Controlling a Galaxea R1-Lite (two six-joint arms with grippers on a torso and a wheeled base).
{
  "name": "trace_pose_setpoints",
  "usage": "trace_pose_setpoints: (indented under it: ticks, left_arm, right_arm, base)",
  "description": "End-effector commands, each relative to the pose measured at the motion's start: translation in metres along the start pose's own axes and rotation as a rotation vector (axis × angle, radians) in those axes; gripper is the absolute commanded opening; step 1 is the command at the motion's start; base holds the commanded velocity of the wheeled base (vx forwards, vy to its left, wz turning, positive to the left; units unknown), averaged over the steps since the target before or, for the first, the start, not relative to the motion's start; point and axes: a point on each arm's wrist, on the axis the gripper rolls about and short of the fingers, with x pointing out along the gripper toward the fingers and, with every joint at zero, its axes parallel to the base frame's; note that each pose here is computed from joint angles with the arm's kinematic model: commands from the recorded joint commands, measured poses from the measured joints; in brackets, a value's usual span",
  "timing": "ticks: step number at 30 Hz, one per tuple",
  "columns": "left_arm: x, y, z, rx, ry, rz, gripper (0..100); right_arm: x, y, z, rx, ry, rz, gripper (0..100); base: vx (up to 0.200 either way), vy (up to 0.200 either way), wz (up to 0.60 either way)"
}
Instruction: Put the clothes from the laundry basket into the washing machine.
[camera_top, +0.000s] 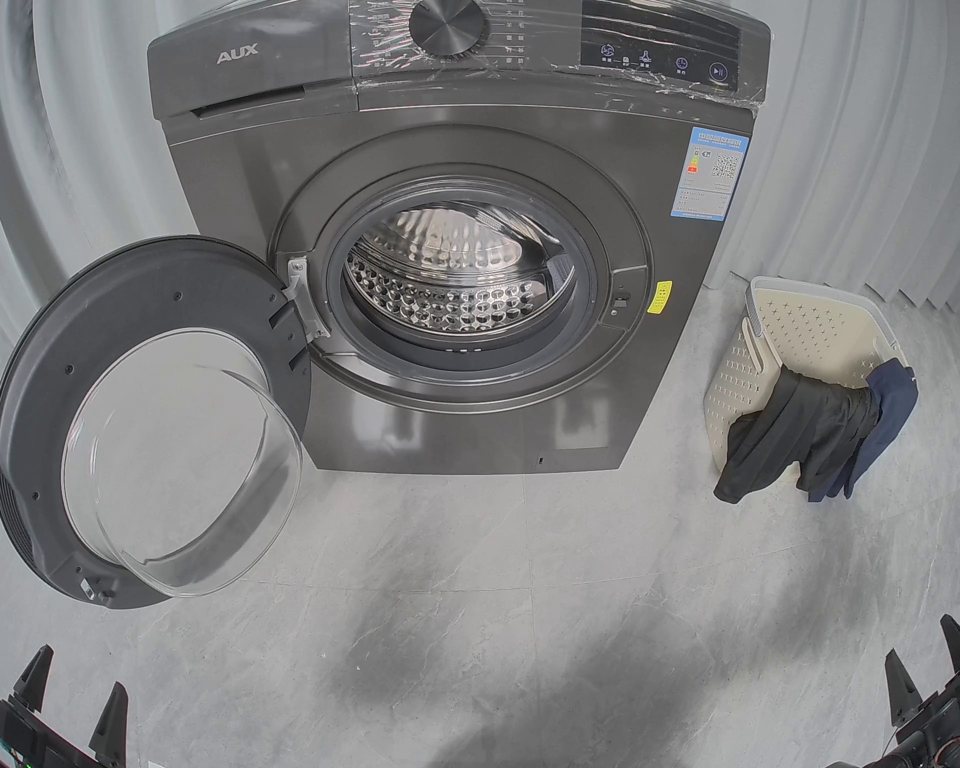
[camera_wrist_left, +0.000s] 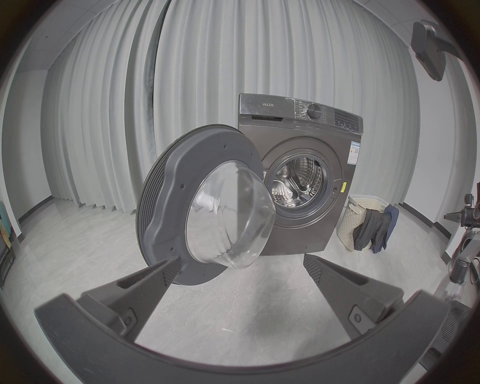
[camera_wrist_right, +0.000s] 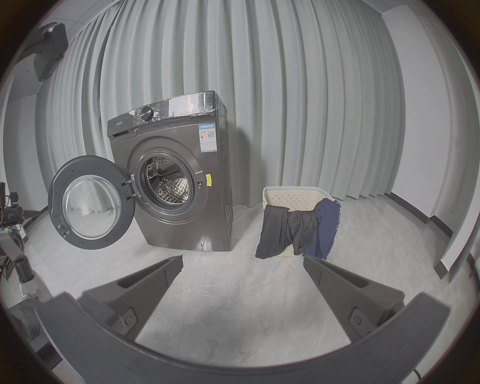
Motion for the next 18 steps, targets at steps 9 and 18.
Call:
trace_pose_setpoints:
  ticks: [9, 18]
  left_arm:
    - [0.0, 0.0003, -0.0054, -0.006, 0.002, 0.001, 100]
    - [0.0, 0.0003, -0.0054, -0.008, 0.002, 0.001, 100]
  right_arm:
    - [-0.0002, 0.0006, -0.0046, -0.013, -0.01, 0.029, 100]
    - [-0.0002, 0.0006, -0.0046, -0.01, -0.01, 0.027, 100]
  base:
    - [0.0, -0.089, 0.0]
    - [0.0, -0.2, 0.0]
